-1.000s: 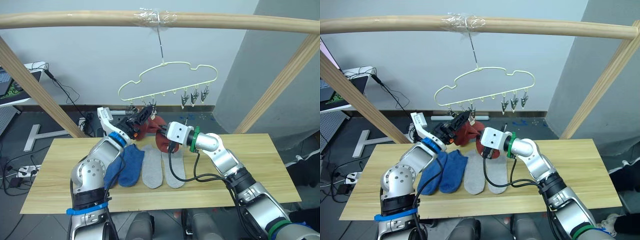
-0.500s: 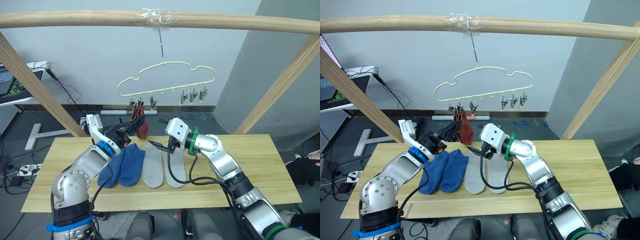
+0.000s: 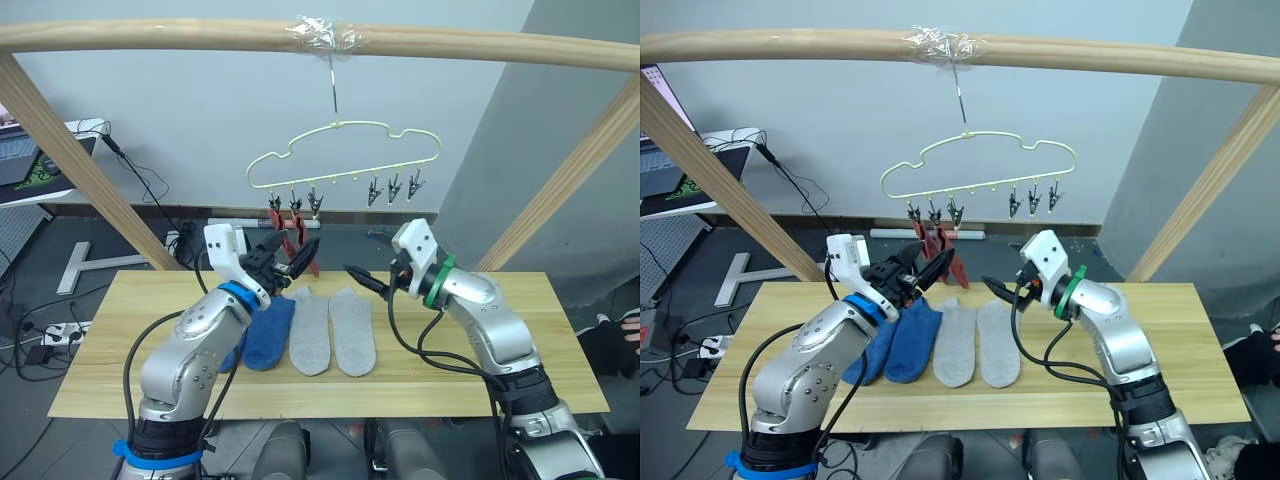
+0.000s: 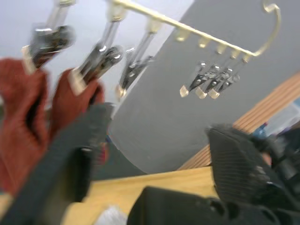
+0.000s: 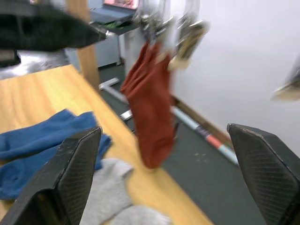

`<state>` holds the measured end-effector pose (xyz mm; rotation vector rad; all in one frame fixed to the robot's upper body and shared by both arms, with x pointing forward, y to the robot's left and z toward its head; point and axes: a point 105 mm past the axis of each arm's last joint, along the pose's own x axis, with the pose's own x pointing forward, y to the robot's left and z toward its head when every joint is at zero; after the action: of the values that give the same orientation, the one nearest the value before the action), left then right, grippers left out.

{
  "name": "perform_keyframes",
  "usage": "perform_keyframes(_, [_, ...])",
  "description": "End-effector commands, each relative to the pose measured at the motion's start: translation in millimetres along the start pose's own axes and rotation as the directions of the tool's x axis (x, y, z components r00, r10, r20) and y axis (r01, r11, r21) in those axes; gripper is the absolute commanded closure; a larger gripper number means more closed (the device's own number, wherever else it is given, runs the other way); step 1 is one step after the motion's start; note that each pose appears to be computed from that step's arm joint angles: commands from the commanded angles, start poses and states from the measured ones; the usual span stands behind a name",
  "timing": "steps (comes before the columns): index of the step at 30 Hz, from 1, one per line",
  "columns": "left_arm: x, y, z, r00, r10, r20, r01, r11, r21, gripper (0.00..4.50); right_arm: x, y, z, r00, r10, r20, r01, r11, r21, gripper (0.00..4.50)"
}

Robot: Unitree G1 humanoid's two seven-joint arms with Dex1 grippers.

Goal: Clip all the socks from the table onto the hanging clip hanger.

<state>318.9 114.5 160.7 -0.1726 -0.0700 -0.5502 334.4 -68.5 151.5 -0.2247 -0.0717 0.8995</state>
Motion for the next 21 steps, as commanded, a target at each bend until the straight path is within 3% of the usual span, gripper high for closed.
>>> perform_keyframes(1, [10,-2,8,0.998,0.019,0.067,-0.023,0.998,0.061,2.18,-14,-7,35,0.993,-0.007,0.116,0.009,1.0,-0.013,0.0])
perform_keyframes(3, [18,1,5,0.996,0.049,0.068,-0.056,0.994,0.097,2.81,-21,-5,43,0.991,0.002,0.135,-0.001,1.0,-0.009,0.0])
perform_keyframes(21, [56,16,-11,0.988,0.129,0.089,-0.141,0.981,0.134,2.81,-21,2,67,0.985,0.024,0.17,-0.027,1.0,0.012,0.0])
